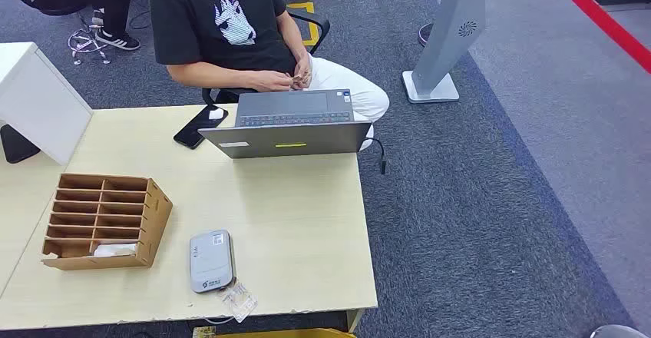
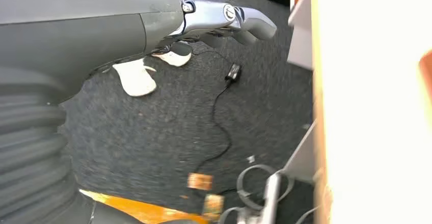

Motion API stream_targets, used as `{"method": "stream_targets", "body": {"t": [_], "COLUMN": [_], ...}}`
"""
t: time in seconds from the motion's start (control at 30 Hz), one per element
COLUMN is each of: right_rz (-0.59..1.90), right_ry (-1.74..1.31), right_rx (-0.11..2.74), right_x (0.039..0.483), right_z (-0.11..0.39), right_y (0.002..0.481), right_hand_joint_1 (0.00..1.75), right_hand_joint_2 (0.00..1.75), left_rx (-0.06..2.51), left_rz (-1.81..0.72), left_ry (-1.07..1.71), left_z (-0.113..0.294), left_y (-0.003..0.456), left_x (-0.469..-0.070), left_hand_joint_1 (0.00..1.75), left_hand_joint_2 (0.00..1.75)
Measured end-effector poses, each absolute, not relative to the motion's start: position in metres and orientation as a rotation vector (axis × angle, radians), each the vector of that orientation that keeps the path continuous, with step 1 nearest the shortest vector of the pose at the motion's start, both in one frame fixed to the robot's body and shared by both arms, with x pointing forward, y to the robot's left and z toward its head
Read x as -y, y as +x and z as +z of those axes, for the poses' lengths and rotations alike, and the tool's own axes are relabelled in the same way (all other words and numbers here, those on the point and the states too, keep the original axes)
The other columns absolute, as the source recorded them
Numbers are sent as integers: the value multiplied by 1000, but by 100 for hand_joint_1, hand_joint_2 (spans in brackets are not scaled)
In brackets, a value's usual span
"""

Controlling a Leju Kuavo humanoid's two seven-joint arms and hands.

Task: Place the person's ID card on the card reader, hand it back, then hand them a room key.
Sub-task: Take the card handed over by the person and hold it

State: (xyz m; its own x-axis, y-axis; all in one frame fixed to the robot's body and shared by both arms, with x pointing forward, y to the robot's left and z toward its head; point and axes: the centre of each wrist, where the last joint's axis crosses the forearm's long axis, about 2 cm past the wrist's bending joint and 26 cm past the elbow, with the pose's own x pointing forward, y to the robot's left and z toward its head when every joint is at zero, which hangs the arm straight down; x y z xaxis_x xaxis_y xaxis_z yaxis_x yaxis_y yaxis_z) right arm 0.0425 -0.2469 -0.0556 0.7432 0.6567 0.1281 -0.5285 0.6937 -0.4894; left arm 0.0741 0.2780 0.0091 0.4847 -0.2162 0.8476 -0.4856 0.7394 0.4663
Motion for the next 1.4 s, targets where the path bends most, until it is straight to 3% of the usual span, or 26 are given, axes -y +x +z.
{"method": "stream_targets", "body": {"t": [0.67, 1.03, 1.4], "right_rz": [803, 850, 936], "right_ry": [-471, -453, -407], "right_rx": [364, 368, 379], "right_x": [245, 248, 252], "right_z": [-53, -57, -66], "right_y": [44, 49, 61], "right_hand_joint_1": [0, 0, 0], "right_hand_joint_2": [175, 175, 175], "left_rx": [1530, 1733, 1825], "left_rz": [642, 404, -18], "left_ry": [1144, 1286, 1345], "left_z": [74, 128, 208], "left_y": [109, 157, 275], "left_x": [-331, -384, -414], "left_hand_joint_1": [0, 0, 0], "left_hand_joint_2": [175, 175, 175]}}
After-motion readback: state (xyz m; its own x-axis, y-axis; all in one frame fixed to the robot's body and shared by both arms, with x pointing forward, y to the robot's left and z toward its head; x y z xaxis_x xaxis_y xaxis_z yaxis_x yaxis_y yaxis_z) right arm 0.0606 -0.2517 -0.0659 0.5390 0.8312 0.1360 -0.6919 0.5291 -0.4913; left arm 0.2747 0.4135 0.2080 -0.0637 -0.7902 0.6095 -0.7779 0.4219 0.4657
